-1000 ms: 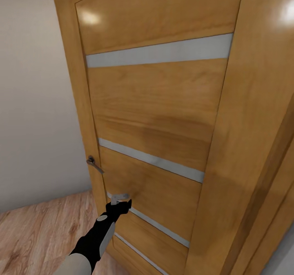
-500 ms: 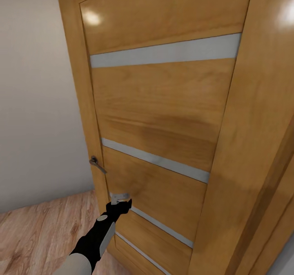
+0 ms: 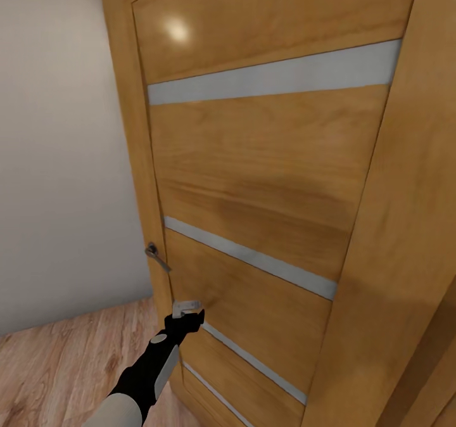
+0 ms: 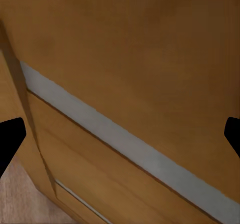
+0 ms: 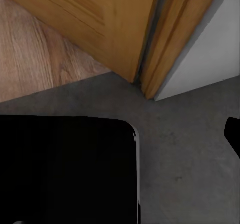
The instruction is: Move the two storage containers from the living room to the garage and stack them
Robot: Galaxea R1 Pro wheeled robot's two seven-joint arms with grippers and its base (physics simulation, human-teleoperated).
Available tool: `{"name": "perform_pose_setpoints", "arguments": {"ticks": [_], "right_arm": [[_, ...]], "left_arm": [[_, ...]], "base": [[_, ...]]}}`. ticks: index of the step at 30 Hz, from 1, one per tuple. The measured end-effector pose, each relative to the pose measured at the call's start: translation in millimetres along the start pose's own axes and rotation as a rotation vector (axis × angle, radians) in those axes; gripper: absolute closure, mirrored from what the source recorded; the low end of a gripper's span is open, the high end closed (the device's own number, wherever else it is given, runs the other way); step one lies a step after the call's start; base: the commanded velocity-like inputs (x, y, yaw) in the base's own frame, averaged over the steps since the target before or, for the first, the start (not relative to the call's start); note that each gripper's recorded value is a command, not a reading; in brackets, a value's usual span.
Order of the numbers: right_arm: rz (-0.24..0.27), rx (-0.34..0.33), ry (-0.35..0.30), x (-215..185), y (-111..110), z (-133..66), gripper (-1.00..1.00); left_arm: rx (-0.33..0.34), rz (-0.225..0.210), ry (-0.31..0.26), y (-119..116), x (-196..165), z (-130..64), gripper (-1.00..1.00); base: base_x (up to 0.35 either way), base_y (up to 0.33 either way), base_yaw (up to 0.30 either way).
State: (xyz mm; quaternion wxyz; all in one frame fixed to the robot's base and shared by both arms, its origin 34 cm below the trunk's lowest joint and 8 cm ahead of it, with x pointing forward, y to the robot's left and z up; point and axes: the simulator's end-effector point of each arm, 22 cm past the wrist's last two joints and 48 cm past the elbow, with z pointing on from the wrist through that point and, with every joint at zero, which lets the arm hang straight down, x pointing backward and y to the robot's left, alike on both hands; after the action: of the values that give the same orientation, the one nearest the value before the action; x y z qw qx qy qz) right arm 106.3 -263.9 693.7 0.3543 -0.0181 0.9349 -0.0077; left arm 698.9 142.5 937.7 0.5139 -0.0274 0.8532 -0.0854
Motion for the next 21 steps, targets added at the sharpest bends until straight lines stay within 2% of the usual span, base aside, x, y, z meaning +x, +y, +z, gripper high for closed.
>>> {"name": "perform_pose_setpoints", "arguments": {"ticks": [7,13,21], "right_arm": [[0.0,0.0,0.0,0.0,0.0,0.0,-1.0],[0.0,0.0,0.0,0.1,0.0,-0.1,-1.0],[0.0,0.0,0.0,0.0,0.0,0.0,-1.0]], "left_arm": [[-0.001,0.0,-0.001,0.2,-0.3,0.0,-1.0],[-0.001,0.001,0.0,0.2,0.2,-0.3,-1.0],[-0.001,0.001,0.0,0.2,-0.3,0.1,-1.0]], "base": [[0.018,0.0,0.0],[0.232,0.0,0.0],[0.042,0.0,0.0]]}}
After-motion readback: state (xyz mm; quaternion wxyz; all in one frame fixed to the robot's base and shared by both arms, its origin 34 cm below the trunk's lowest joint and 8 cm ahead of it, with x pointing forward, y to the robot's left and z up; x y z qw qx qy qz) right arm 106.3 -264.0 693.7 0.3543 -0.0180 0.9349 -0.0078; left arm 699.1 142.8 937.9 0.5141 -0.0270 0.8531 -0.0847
